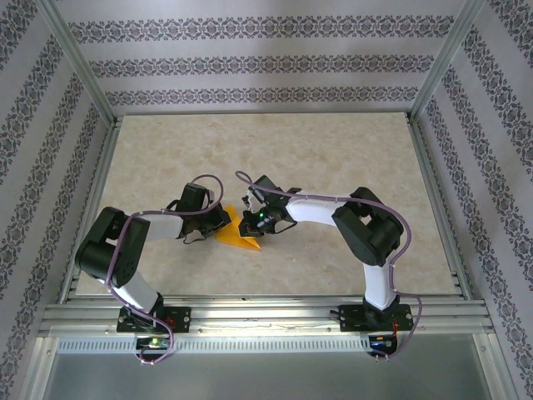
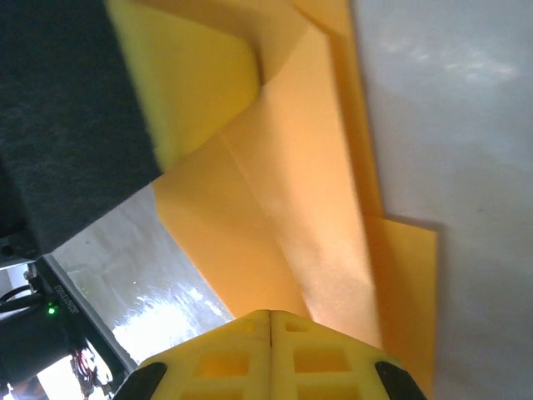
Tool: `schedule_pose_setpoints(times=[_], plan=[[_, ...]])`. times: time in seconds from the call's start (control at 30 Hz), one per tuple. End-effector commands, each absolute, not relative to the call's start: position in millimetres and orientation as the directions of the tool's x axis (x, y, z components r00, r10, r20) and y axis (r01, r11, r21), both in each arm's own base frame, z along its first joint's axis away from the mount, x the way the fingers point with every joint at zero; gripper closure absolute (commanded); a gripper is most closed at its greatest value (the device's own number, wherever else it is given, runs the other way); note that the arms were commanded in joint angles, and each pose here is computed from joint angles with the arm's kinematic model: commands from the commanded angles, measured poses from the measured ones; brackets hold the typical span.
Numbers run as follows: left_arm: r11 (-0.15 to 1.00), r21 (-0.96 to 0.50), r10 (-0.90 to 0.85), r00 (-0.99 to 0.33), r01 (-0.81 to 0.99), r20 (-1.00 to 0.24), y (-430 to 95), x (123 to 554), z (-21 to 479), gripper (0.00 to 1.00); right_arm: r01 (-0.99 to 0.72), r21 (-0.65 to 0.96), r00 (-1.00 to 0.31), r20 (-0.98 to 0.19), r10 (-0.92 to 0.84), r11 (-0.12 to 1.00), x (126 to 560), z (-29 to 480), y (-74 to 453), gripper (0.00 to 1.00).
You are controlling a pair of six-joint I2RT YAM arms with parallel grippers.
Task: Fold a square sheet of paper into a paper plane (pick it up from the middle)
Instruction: Fourth fold the wing at the center of the table, then turn over the paper at the center of the table.
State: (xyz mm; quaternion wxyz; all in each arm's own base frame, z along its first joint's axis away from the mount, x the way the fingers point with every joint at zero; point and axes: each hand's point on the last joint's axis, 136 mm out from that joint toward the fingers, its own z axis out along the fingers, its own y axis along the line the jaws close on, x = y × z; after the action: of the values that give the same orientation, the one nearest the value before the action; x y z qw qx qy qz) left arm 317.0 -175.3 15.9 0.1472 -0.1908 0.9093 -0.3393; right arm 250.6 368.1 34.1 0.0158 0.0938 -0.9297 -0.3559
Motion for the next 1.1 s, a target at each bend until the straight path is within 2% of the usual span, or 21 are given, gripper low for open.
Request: schedule_pose_setpoints(times=[0.0,0.17,0.5,0.87,1.07], plan=[[0.740,-0.584,-0.460,-0.884,-0.334,-0.078,-160,291,-17,0.98,-0.131,0.652,-0.981,0.023,-0.192,0.747,238,19,358,1.00],[0.736,-0.589,-0.465,-0.881,-0.334,-0.082,-160,293,-15,0.98,-0.101,0.658,-0.979,0.070,-0.194,0.746,222,6,350,1.00],[0.737,-0.588,-0.468,-0.879,-0.332,-0.090,-159,293,-14,0.98,-0.104,0.697,-0.984,0.030,-0.174,0.709,219,30,347,1.00],[0.733,-0.597,-0.471,-0.876,-0.327,-0.098,-159,294,-10,0.98,-0.079,0.697,-0.983,0.065,-0.173,0.713,200,18,332,1.00],[0.731,-0.606,-0.464,-0.879,-0.312,-0.108,-161,297,-6,0.98,-0.098,0.713,-0.988,0.011,-0.151,0.694,209,35,334,0.99]])
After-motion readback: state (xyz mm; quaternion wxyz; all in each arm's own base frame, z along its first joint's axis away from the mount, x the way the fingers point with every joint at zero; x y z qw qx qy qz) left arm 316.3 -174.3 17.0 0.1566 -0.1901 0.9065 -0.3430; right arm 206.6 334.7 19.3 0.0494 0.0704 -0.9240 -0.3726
